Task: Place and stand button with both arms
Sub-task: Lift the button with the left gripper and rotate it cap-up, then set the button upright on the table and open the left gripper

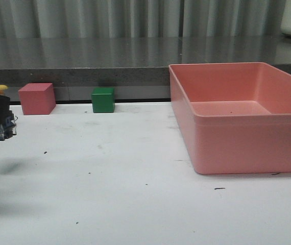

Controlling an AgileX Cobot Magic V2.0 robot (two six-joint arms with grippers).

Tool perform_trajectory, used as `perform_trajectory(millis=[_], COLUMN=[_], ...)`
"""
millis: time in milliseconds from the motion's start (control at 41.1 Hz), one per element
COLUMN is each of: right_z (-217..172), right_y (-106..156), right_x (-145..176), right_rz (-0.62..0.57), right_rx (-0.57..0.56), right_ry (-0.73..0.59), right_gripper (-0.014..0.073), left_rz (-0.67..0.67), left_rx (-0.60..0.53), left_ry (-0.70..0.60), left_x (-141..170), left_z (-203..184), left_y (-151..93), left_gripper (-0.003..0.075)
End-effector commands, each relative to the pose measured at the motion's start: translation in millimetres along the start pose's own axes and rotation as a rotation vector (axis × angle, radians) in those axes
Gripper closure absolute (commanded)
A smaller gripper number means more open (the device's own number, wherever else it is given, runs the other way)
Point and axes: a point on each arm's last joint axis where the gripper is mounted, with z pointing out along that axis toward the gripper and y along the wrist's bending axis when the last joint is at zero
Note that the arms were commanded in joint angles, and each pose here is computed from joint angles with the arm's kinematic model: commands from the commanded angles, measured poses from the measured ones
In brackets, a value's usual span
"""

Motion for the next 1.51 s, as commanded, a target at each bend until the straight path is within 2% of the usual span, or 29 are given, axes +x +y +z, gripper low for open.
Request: perform_trajectory(millis=[0,341,779,876,1047,1120,1485], right_z=[-4.9,-4.9,-4.9,-4.9,-4.9,-4.9,-4.9], right_y=[-1.5,-1.5,-1.5,-1.5,-1.5,-1.5,-1.5], right_x=[-11.3,-11.3,-11.3,-11.3,-11.3,-11.3,-11.3], right_rz=[-0.015,-0.015,-0.015,-0.015,-0.015,-0.015,-0.015], right_rx=[0.015,0.015,0.015,0.015,0.015,0.015,0.015], right_ry=[-0.084,-0.084,-0.084,-0.084,-0.084,-0.084,-0.084], right_gripper=[0.0154,0.0154,0.0154,0.0154,0.0154,0.0154,0.0154], left_rz=[0.000,-0.021,-0.024,-0.024,-0.026,-0.028,-0.015], left_rx=[0.017,0.034,0.044,0.044,0.044,0.044,0.040], left_ry=[-0.170,-0.227,-0.200,-0.200,-0.187,-0.173,-0.126], left_x=[-15.8,2.4,12.2,12.2,14.9,17.7,10.9], left_z=[3.3,13.8,17.3,17.3,14.6,11.8,-20.2], left_y=[-0.7,-0.4,-1.0,-1.0,-1.3,-1.6,-5.8], left_gripper=[0.0499,0.0499,0.0496,0.0456,0.0314,0.0287,0.0286])
